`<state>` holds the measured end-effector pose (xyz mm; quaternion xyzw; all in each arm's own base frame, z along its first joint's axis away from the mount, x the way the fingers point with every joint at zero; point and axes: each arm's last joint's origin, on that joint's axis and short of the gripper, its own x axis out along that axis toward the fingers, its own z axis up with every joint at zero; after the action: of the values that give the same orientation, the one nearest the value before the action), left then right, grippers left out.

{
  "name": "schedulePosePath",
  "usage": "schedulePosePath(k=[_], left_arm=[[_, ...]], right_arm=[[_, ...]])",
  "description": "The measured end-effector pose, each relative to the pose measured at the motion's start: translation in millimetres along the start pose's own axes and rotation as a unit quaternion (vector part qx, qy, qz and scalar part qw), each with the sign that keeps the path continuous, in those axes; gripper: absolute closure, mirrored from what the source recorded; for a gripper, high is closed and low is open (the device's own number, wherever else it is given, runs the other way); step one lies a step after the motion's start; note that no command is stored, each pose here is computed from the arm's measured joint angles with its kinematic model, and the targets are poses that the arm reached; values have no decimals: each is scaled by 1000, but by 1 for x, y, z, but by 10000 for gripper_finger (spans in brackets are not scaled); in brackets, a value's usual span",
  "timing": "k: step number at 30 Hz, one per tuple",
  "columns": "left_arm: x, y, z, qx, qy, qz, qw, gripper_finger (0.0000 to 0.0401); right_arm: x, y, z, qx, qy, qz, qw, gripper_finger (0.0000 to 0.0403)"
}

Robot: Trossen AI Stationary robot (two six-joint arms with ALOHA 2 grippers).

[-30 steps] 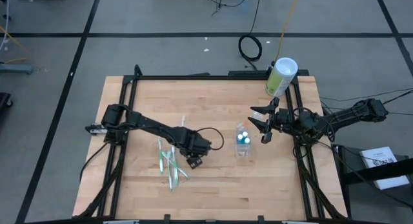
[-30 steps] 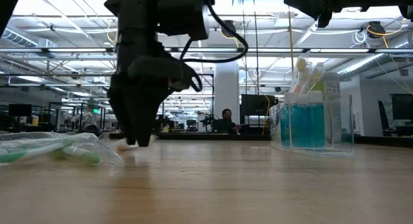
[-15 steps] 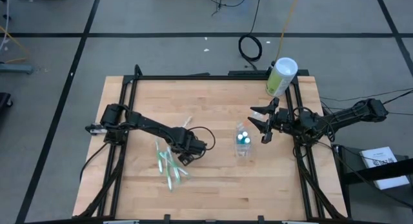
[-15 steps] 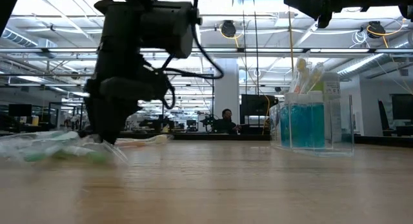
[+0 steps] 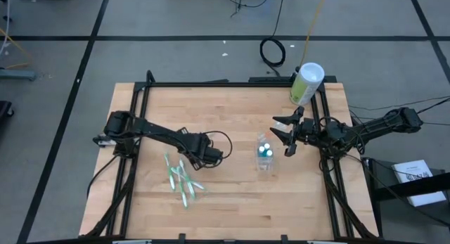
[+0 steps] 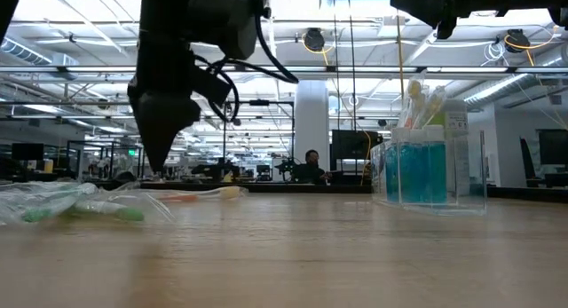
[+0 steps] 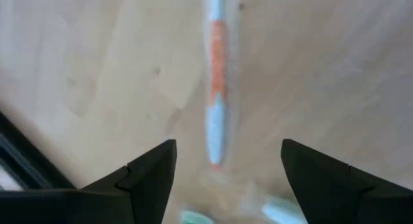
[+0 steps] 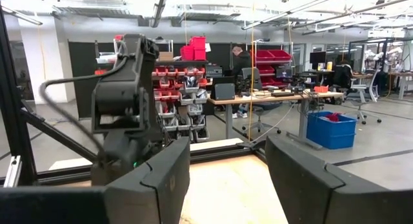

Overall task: Pick & Place toothbrushing station
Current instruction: Put the orange toothbrush into the top of the transparent organizer

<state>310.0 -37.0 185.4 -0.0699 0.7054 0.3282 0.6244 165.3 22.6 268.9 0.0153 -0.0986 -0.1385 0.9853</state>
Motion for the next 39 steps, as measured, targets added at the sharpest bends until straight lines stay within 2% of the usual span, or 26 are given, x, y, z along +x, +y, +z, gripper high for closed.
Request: schedulePosePath(k=[4, 8, 15, 19, 27, 31, 39], left_arm=[[0, 9, 5, 35, -28, -26, 999, 119], [15, 16, 10, 34, -39, -72, 996, 119], [51, 23, -2, 40, 0, -75, 996, 119], [63, 21, -8, 39, -2, -91, 995, 119], [68, 20, -9, 37, -4, -108, 993, 122], [69, 19, -9, 37, 2, -116, 993, 162], [69, 16, -5, 36, -18, -130, 991, 297]], right_arm=[[0, 0, 0, 0, 0, 0, 1000, 209], [0, 0, -1, -1, 3, 0, 1000, 209], [0, 0, -2, -4, 10, 0, 1000, 209], [0, 0, -3, -5, 13, 0, 1000, 209], [0, 0, -3, -3, 13, 0, 1000, 209], [0, 0, -3, -3, 13, 0, 1000, 209], [0, 0, -3, -3, 13, -1, 1000, 209]])
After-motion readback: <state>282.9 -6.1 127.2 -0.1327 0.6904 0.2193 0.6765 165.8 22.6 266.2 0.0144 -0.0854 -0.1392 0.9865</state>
